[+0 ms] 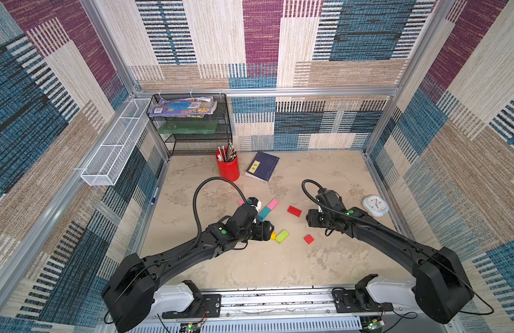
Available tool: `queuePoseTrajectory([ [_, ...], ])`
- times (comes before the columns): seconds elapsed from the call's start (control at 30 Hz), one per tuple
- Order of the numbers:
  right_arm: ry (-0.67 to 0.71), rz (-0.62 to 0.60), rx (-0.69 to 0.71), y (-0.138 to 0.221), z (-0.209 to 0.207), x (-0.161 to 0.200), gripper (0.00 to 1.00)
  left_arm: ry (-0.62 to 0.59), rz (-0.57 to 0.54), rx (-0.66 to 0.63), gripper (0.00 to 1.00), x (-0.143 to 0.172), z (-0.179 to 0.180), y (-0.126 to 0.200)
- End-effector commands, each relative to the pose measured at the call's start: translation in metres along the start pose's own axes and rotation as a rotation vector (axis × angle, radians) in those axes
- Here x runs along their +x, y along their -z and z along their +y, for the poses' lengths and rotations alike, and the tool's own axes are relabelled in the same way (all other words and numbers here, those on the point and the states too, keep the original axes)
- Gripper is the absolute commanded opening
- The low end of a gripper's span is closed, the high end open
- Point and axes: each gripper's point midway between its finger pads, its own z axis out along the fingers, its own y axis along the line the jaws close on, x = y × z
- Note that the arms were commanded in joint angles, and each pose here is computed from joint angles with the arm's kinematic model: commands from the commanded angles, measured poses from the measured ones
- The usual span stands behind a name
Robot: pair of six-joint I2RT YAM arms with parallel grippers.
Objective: Assemble the letter v with building blocks
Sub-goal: Assemble the building block at the center of the board.
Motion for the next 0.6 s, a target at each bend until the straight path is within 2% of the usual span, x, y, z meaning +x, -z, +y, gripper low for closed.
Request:
queuePoseTrajectory([
  [0.0, -0.051, 0.007, -0.042, -0.013, 0.003, -0.006, 0.33, -0.074, -0.006, 0.059, 0.79, -0.009, -0.027, -0.009],
  [0.13, -0.072, 0.035, -0.006, -0.035, -0.003, -0.007, 0.29, -0.102, 0.022, 0.072, 0.79, -0.007, -0.043, -0.024],
  [0.23, -0.083, 0.051, 0.025, -0.048, -0.008, -0.007, 0.12, -0.1, 0.036, 0.07, 0.79, -0.003, -0.045, -0.035],
  [0.4, -0.112, 0.049, 0.052, -0.058, -0.013, -0.007, 0.0, -0.079, 0.055, 0.059, 0.78, 0.005, -0.04, -0.049],
  [0.47, -0.124, 0.05, 0.066, -0.062, -0.017, -0.007, 0.01, -0.076, 0.062, 0.059, 0.78, 0.01, -0.039, -0.053],
  [0.57, -0.13, 0.061, 0.106, -0.067, -0.023, -0.007, 0.12, -0.073, 0.083, 0.056, 0.78, 0.018, -0.039, -0.061],
])
